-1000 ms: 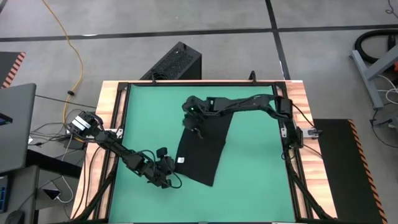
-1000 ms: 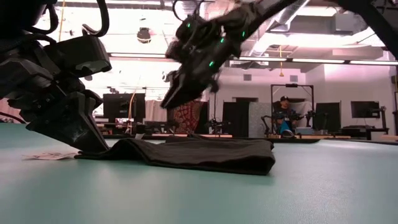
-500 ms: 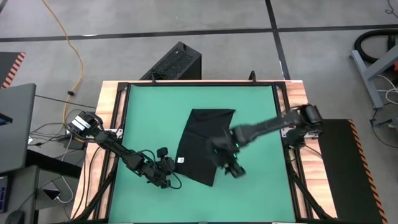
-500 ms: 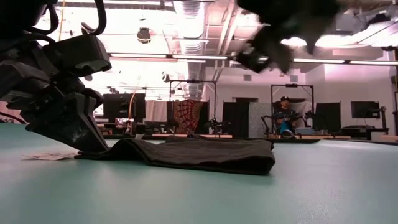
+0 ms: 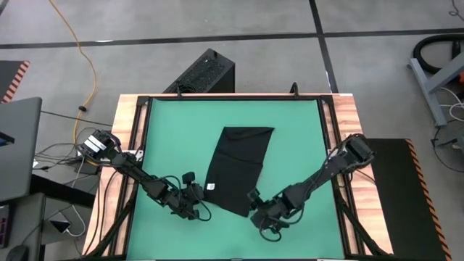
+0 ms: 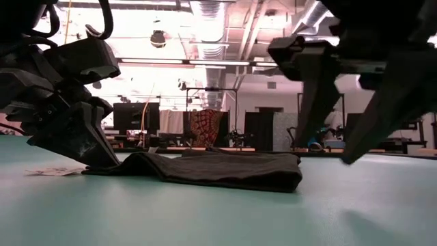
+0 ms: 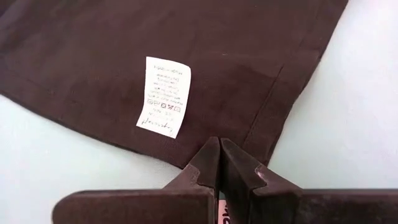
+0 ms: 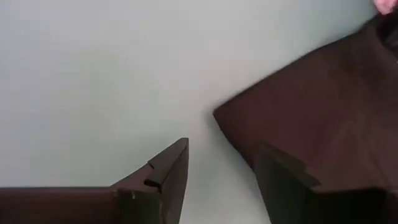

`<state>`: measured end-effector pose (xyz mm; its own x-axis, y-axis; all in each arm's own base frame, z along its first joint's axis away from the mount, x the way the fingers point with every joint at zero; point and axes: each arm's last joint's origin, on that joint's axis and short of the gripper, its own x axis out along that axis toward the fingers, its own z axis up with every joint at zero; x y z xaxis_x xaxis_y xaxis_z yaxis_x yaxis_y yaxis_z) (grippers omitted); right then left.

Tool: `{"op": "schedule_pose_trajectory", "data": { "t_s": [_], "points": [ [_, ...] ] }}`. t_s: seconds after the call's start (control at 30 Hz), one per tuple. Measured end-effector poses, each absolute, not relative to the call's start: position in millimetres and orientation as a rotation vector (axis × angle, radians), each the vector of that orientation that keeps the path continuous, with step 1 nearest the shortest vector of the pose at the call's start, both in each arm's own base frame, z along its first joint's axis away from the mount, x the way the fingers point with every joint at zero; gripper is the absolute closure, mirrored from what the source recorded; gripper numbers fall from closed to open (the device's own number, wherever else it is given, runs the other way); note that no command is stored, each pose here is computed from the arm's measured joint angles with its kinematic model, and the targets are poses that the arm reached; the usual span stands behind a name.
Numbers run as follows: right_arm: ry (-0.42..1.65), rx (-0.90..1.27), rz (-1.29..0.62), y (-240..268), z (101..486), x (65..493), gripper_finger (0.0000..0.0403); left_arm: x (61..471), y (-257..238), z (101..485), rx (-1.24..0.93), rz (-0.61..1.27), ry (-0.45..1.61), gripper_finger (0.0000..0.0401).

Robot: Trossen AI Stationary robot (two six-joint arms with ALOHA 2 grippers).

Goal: Roll towel into tight, uniform cylinder
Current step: Roll the black towel

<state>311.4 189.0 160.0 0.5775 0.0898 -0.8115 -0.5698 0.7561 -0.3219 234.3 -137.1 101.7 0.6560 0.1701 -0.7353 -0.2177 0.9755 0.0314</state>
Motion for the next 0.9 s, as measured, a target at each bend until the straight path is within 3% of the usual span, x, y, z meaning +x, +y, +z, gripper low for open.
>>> {"op": "schedule_pose_trajectory", "data": {
  "t_s": [0.37,0.9],
  "points": [
    [0.879,-0.632,0.376,203,144,328,0.0173,234,-137,102,-0.153,0.251,0.818,0.0401],
    [0.918,-0.499,0.222,196,135,333,0.0215,235,-137,102,-0.164,0.259,0.812,0.0401]
  ]
}}
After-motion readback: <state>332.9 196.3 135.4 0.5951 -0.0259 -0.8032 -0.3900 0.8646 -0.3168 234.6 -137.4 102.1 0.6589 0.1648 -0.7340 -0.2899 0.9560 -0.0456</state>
